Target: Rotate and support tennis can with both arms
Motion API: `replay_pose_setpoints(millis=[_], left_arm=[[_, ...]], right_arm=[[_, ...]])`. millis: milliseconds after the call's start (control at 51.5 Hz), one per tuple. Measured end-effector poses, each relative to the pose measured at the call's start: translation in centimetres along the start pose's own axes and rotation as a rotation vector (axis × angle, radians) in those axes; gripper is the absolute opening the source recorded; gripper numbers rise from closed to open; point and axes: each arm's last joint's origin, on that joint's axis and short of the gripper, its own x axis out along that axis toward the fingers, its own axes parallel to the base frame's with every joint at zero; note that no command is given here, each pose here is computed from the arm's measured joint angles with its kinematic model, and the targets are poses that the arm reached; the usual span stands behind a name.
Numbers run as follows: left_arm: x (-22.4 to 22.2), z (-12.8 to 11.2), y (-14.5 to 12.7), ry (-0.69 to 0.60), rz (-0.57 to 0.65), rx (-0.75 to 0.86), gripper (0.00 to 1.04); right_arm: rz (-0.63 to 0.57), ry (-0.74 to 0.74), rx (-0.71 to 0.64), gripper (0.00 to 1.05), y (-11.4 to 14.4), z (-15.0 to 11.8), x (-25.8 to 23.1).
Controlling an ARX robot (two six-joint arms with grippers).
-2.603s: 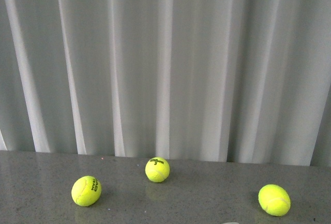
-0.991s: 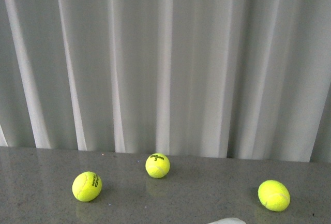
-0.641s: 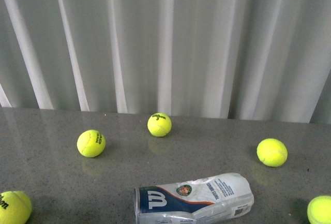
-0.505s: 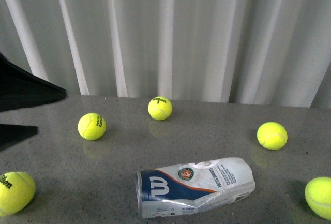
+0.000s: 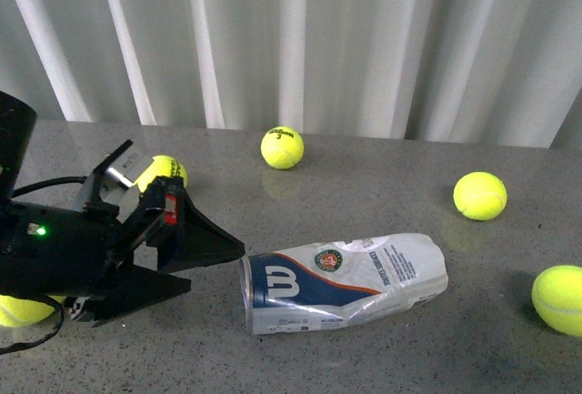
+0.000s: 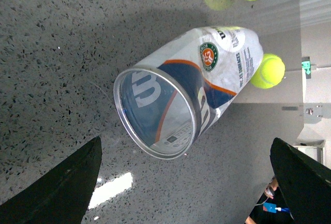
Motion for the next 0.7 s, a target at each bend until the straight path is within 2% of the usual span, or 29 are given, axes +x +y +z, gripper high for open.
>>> replay_pose_setpoints(millis=[389, 641, 680, 699], left_arm=[[3.7, -0.3, -0.7, 0.029, -0.032, 0.006, 0.98], [5.8, -0.5, -1.2, 0.057, -0.061, -0.061, 0.98], [6.1, -0.6, -1.3, 0.054, -0.066, -0.069, 0.94], [6.2, -0.6, -1.4, 0.052, -0.066, -0.081, 0.89]], right_arm=[[0.0, 0.0, 0.0, 0.98, 0.0, 0.0, 0.0], [0.0, 0.0, 0.0, 0.98, 0.0, 0.0, 0.0], [0.0, 0.0, 0.0, 0.98, 0.0, 0.0, 0.0], [0.0, 0.0, 0.0, 0.98, 0.0, 0.0, 0.0]])
